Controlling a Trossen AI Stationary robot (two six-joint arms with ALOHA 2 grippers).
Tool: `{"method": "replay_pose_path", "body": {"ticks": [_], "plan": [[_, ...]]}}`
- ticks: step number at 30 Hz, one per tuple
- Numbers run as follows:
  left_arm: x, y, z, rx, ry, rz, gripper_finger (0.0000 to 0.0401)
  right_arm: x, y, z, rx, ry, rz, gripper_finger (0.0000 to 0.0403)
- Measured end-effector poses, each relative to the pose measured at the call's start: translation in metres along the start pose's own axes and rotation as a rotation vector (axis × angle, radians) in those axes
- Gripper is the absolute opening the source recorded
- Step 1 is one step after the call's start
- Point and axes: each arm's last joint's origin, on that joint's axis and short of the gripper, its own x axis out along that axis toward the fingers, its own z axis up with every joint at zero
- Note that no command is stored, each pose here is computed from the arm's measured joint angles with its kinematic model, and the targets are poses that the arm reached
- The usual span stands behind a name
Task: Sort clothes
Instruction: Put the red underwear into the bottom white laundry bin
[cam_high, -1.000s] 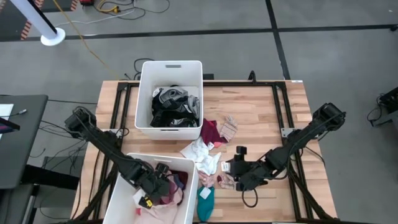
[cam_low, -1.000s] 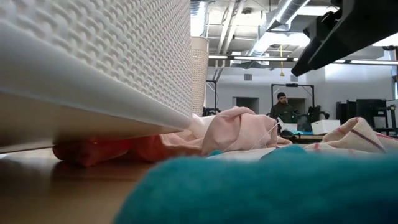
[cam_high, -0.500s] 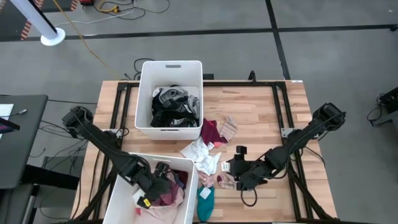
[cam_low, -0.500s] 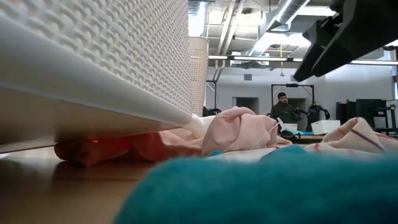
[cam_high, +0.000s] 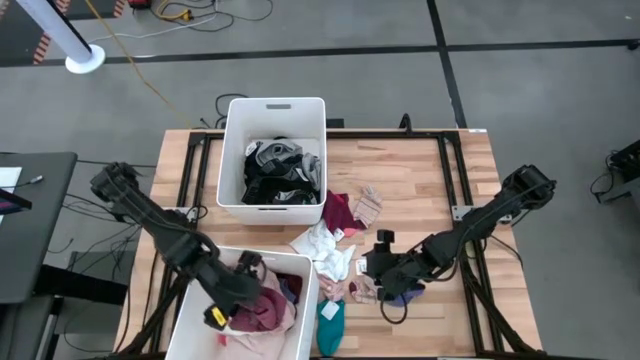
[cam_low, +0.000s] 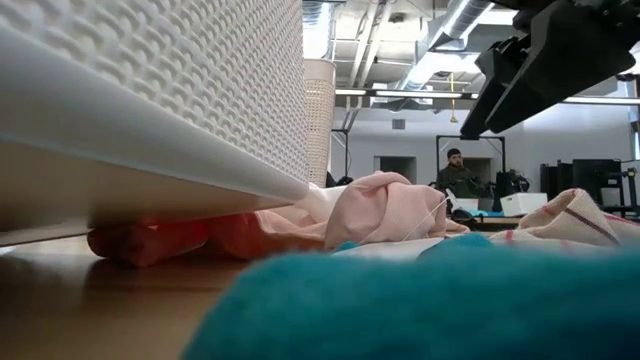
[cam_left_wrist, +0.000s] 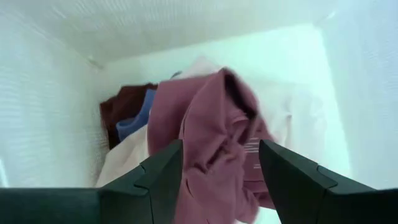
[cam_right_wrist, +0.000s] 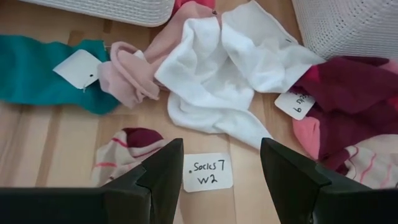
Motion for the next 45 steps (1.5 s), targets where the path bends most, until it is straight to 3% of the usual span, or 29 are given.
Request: {"method": "replay_pose_path", "body": {"ticks": [4,7,15,30,45], "plan": [[-0.019,0.001,0.000,-0.003,-0.058,-0.013,0.0207,0.000,0.000,0.000,-0.001,0.003,0.007,0.0226],[-0.024,0.003,0.000,-0.002,-0.090,0.037,0.0206,0.001,-0.002,0.001,0.004,0.005,0.004,0.0226],[0.005,0.004,-0.007,0.042,-0.010,0.101,0.0198,0.003,-0.006,0.002,0.004,0.007,-0.008,0.0226],[0.062,-0.006,-0.011,0.161,0.147,0.089,0.0007,0.004,-0.008,0.004,-0.001,0.002,-0.009,0.0226],[0.107,-0.007,-0.021,0.177,0.290,0.039,0.0011,0.004,-0.007,0.004,0.001,-0.003,-0.007,0.0226]]}}
